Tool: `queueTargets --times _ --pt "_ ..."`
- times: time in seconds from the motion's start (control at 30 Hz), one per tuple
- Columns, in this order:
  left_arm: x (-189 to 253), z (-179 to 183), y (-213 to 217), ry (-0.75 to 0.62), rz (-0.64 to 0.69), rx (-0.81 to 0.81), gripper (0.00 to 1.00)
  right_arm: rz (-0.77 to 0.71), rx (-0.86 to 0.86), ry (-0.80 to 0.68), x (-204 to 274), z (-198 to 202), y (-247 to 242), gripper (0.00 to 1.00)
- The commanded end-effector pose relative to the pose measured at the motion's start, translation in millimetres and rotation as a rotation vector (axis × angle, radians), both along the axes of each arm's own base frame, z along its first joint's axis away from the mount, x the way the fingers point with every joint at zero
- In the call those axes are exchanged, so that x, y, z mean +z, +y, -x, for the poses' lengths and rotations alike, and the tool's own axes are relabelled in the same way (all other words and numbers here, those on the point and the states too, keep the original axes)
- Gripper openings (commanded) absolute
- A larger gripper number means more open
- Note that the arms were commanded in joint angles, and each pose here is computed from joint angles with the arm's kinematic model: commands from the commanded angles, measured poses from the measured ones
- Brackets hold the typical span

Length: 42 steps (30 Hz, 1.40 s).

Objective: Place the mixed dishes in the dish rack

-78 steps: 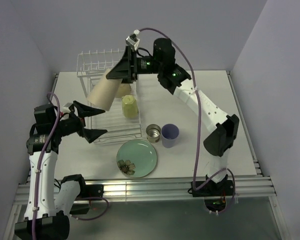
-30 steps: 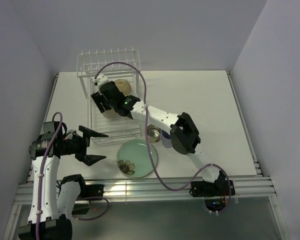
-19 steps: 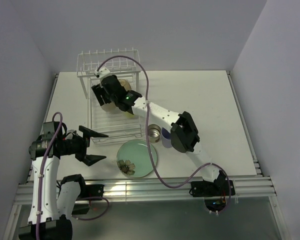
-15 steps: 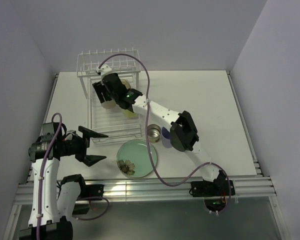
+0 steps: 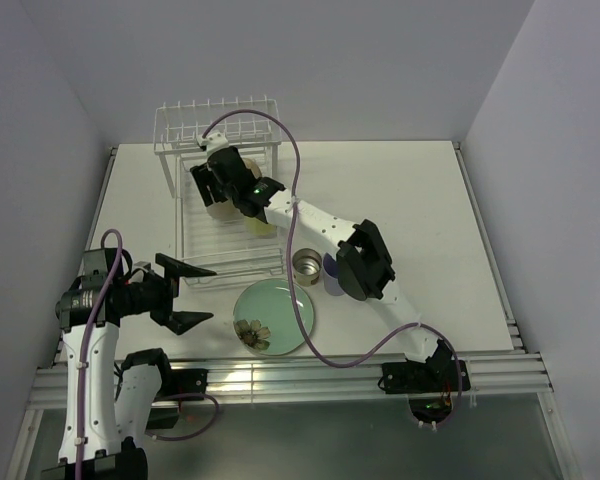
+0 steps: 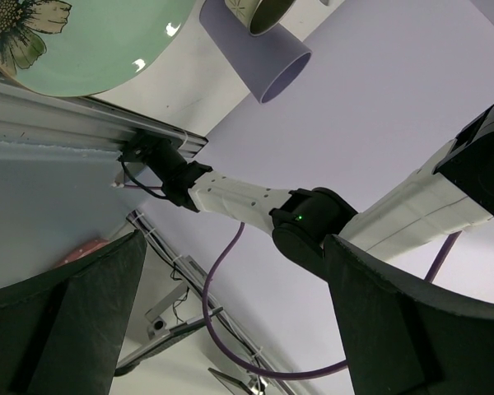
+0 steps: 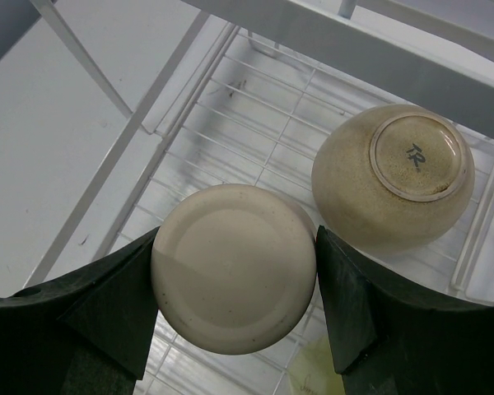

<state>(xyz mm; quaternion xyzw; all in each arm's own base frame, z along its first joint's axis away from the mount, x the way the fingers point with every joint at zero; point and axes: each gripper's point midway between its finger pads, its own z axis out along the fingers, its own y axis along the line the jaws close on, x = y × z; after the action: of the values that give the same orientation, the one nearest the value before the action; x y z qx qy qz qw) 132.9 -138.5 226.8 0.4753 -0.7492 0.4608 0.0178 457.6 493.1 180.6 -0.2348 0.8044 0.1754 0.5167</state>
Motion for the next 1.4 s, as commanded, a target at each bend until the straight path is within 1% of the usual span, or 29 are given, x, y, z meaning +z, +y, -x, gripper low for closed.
queueTargets --times 0.0,0.07,0.1,0.17,0.2,0.3,0.33,0.37,0.43,0.47,0.6,0.7,0.73,0.8,0.83,0.87,0.9,0.93,0.97,1.0,1.03,1.13,1.17,1.2,1.23,1.27,1.3,1.33,1.37 --pt "6 3 -2 -0.004 0.017 0.005 0.95 -0.057 -0.013 -0.032 19 -8 4 0.24" --pt "6 3 -2 -0.002 0.019 0.007 0.95 -0.057 -0.017 -0.032 21 -9 2 0.37" --pt "6 3 -2 -0.004 0.02 0.007 0.95 -0.056 -0.018 -0.029 20 -8 2 0.49" --pt "5 2 -1 -0.005 0.018 0.012 0.95 -0.057 -0.018 -0.033 25 -7 1 0.59" --pt "5 2 -1 -0.006 0.019 0.013 0.95 -0.055 -0.019 -0.036 27 -7 1 0.69" --pt "6 0 -1 -0.012 0.024 0.017 0.95 -0.06 -0.025 -0.046 35 -7 -1 0.83" --pt "6 -1 -1 -0.018 0.025 0.019 0.95 -0.061 -0.027 -0.052 37 -7 -2 0.84" --pt "6 -2 -1 -0.016 0.025 0.017 0.95 -0.06 -0.027 -0.054 39 -7 -3 0.89" --pt "6 -2 -1 -0.016 0.027 0.014 0.95 -0.063 -0.025 -0.057 42 -6 -3 0.94" --pt "6 -2 -1 -0.017 0.027 0.014 0.95 -0.062 -0.026 -0.055 41 -6 -3 0.99" --pt "5 -3 -2 -0.021 0.031 0.01 0.95 -0.055 -0.024 -0.049 42 -3 -5 1.0" --pt "4 -4 -2 -0.021 0.034 0.009 0.95 -0.064 -0.03 -0.051 55 5 -8 1.0" --pt "3 -5 -2 -0.019 0.035 0.011 0.95 -0.083 -0.033 -0.072 75 9 -12 1.0" --pt "2 -10 0 -0.033 0.028 0.018 0.95 -0.076 -0.028 -0.076 82 22 -16 1.0" --pt "1 -12 0 -0.032 0.027 0.02 0.94 -0.102 -0.031 -0.096 108 29 -24 1.0" --pt "1 -14 1 -0.038 0.02 0.02 0.94 -0.102 -0.04 -0.084 114 35 -31 1.0" --pt "1 -17 4 -0.058 -0.011 0.019 0.94 -0.086 -0.05 -0.066 109 40 -39 1.0" --pt "-1 -20 6 -0.052 -0.028 0.018 0.93 -0.111 -0.07 -0.082 135 47 -54 1.0" --pt "0 -23 8 -0.062 -0.049 0.014 0.93 -0.113 -0.084 -0.065 139 51 -64 1.0" --pt "2 -27 12 -0.095 -0.096 0.007 0.93 -0.065 -0.093 -0.025 127 58 -78 1.0" --pt "0 -31 15 -0.086 -0.119 0.002 0.93 -0.079 -0.102 -0.021 145 65 -92 1.0" --pt "6 -42 25 -0.13 -0.21 -0.001 0.93 -0.043 -0.178 0.098 144 82 -144 1.0" --pt "7 -45 27 -0.144 -0.231 0.0 0.92 -0.059 -0.215 0.141 144 87 -159 1.0" --pt "11 -47 29 -0.169 -0.255 -0.002 0.92 -0.021 -0.208 0.222 125 99 -173 1.0" --pt "8 -50 33 -0.167 -0.286 0.008 0.91 -0.055 -0.211 0.243 137 109 -190 1.0" --pt "9 -52 34 -0.18 -0.302 0.009 0.91 -0.034 -0.268 0.325 117 112 -217 1.0" --pt "8 -52 33 -0.186 -0.312 0.001 0.9 -0.032 -0.279 0.367 110 117 -229 1.0" --pt "8 -52 32 -0.192 -0.321 -0.004 0.88 -0.045 -0.294 0.378 115 125 -245 0.99" --pt "6 -55 34 -0.201 -0.35 0.002 0.87 -0.015 -0.343 0.423 99 127 -268 0.99"
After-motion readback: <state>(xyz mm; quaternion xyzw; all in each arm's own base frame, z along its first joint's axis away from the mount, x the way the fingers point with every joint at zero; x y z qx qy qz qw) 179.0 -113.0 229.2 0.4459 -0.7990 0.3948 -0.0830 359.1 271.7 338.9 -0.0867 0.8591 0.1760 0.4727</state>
